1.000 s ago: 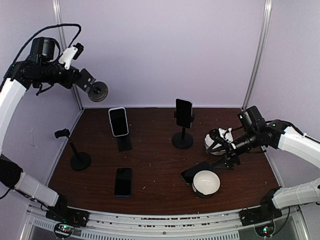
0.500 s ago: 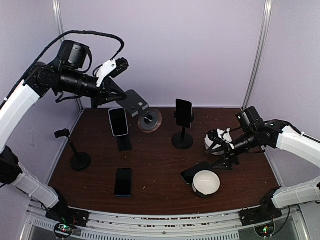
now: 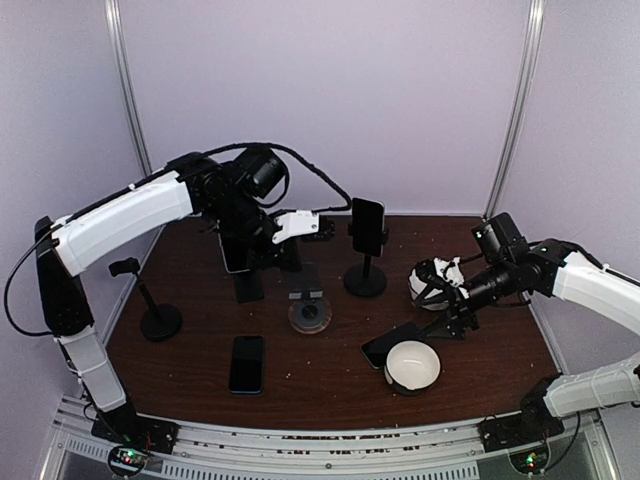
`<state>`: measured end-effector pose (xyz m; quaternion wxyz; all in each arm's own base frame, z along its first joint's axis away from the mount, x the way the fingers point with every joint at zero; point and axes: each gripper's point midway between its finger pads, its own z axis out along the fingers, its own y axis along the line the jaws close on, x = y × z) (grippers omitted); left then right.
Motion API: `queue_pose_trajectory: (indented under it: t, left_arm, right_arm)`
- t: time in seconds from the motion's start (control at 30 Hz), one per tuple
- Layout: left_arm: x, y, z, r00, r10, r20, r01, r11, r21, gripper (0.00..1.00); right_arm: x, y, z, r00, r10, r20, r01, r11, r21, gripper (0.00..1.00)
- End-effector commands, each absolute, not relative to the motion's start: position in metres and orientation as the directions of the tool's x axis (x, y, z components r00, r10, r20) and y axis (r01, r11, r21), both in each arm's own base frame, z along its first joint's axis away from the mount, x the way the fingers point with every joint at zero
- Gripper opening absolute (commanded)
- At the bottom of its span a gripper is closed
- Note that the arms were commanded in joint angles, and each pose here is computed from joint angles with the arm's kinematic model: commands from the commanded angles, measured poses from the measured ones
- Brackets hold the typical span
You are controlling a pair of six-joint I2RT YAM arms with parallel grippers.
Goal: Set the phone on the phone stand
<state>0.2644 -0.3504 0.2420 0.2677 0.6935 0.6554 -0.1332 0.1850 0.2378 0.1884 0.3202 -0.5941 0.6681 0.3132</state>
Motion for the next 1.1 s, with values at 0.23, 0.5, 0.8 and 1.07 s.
queue_pose_trajectory:
  t: [0.23,0.5,0.8,1.07]
  left_arm:
    - [0.318,-0.369,0.215,0.191,0.814,-0.548,0.965,-0.054,0.256,0.0]
    - [0.348,-0.362,0.202,0.132,0.833,-0.537,0.978,-0.021,0.207,0.0]
    - [0.37,-0.36,0.188,0.097,0.856,-0.507,0.98,0.007,0.199,0.0]
    - [0.388,-0.363,0.176,0.061,0.873,-0.484,0.976,0.049,0.212,0.14]
  right_arm:
    - [0.183,0.236,0.194,-0.053,-0.591,-0.805,-0.996,0.094,-0.004,0.78]
    - [0.184,0.236,0.189,-0.06,-0.6,-0.798,-0.996,0.091,0.006,0.78]
    - [0.186,0.237,0.185,-0.071,-0.609,-0.79,-0.996,0.089,0.021,0.78]
    - [0.187,0.237,0.183,-0.075,-0.613,-0.786,-0.996,0.092,0.023,0.78]
